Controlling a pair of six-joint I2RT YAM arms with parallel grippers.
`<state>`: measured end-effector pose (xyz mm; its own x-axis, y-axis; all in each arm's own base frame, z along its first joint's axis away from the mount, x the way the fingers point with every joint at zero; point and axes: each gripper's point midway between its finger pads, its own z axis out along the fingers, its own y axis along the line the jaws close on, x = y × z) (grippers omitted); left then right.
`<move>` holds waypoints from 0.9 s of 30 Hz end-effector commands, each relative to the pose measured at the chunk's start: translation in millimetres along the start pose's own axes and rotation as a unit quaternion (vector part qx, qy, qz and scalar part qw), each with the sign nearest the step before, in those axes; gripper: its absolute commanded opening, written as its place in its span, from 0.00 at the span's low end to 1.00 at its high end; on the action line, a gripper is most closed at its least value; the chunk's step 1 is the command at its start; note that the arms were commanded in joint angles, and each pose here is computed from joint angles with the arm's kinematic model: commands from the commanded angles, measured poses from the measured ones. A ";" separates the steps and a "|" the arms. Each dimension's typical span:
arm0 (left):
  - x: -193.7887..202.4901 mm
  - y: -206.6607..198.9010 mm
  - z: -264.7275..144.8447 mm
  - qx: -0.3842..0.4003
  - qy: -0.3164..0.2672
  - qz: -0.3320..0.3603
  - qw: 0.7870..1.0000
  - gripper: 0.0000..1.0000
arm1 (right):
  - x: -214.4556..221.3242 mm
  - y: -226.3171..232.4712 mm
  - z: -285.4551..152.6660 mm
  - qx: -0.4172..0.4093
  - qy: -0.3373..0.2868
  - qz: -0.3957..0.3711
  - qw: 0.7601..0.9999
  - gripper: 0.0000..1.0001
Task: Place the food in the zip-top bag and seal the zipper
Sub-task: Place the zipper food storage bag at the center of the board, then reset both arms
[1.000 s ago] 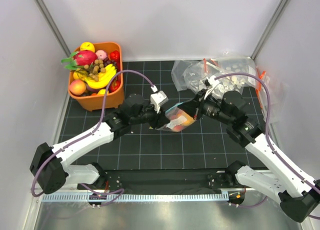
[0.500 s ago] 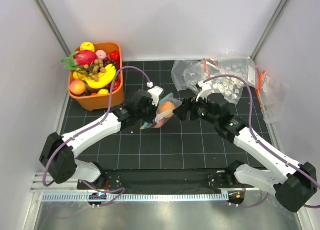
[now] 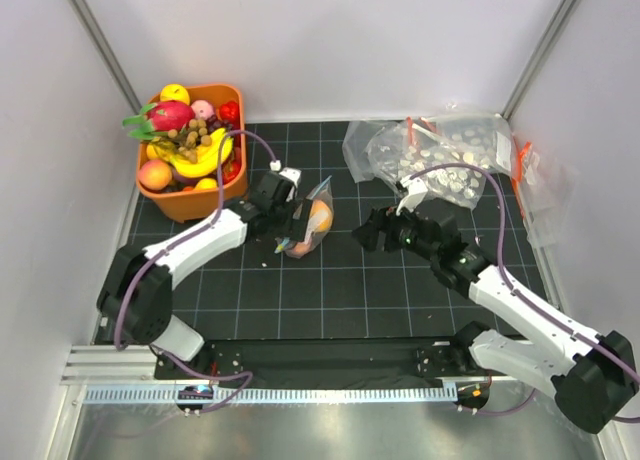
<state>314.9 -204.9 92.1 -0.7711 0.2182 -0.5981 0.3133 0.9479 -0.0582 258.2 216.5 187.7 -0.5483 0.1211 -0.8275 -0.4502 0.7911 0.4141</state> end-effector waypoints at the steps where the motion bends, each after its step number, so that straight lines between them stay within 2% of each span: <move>1: -29.3 5.3 -43.4 -0.005 -0.078 -0.025 0.997 0.99 | -10.9 -5.5 -4.9 0.017 -0.032 -0.006 0.999 0.85; 3: -32.2 15.6 -60.2 -0.024 -0.106 -0.038 0.993 0.99 | -6.2 -15.1 -6.6 0.040 -0.028 -0.004 0.999 0.85; 4: -42.5 19.4 -83.4 -0.022 -0.146 -0.048 0.988 1.00 | -8.6 -20.8 -9.8 0.057 -0.037 -0.002 0.998 0.85; 6: -43.1 29.0 -101.2 -0.034 -0.178 -0.067 0.981 1.00 | -7.8 -33.1 -15.9 0.088 -0.046 -0.001 0.995 0.85; 7: -42.6 33.0 -121.8 -0.026 -0.213 -0.079 0.974 0.99 | -7.2 -36.1 -19.2 0.095 -0.052 0.000 0.994 0.85; 10: -29.5 39.3 -140.6 -0.011 -0.256 -0.111 0.960 0.99 | -12.9 -43.3 -39.6 0.107 -0.099 0.003 0.989 0.85; 11: -30.7 40.6 -163.5 0.009 -0.295 -0.128 0.947 1.00 | -13.2 -46.2 -48.9 0.111 -0.118 0.006 0.987 0.85; 13: -14.5 40.1 -161.7 0.029 -0.307 -0.144 0.940 0.99 | -14.1 -49.8 -58.8 0.115 -0.141 0.014 0.983 0.85; 14: -11.8 42.2 -176.0 0.043 -0.337 -0.155 0.928 1.00 | -10.7 -53.6 -65.2 0.120 -0.150 0.024 0.981 0.85; 16: -4.2 43.3 -179.1 0.056 -0.358 -0.162 0.918 1.00 | -8.5 -62.2 -70.9 0.139 -0.163 0.036 0.976 0.85; 17: 11.1 47.8 -164.7 0.047 -0.350 -0.165 0.921 1.00 | 0.9 -66.8 -69.9 0.141 -0.159 0.038 0.976 0.85; 18: 13.2 49.9 -173.5 0.056 -0.372 -0.172 0.910 1.00 | 0.6 -66.2 -72.6 0.136 -0.170 0.042 0.975 0.85; 20: 31.6 52.3 -158.5 0.054 -0.364 -0.168 0.914 0.99 | 14.0 -73.4 -70.7 0.144 -0.162 0.044 0.975 0.85; 21: 36.0 54.0 -161.7 0.059 -0.377 -0.170 0.909 0.99 | 16.3 -75.4 -71.9 0.145 -0.165 0.045 0.974 0.85; 23: 46.1 53.2 -157.2 0.065 -0.377 -0.159 0.910 0.99 | 31.2 -85.0 -68.7 0.159 -0.152 0.043 0.975 0.85; 27: 55.1 36.2 -158.2 0.128 -0.400 -0.147 0.895 1.00 | 39.0 -89.4 -67.6 0.161 -0.152 0.044 0.974 0.85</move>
<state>201.9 -109.5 165.1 -0.2810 -0.3168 -0.9059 0.2595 0.8837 -0.3895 226.2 114.4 138.2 -0.3561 0.2966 -0.8861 -0.1619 0.9144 0.3711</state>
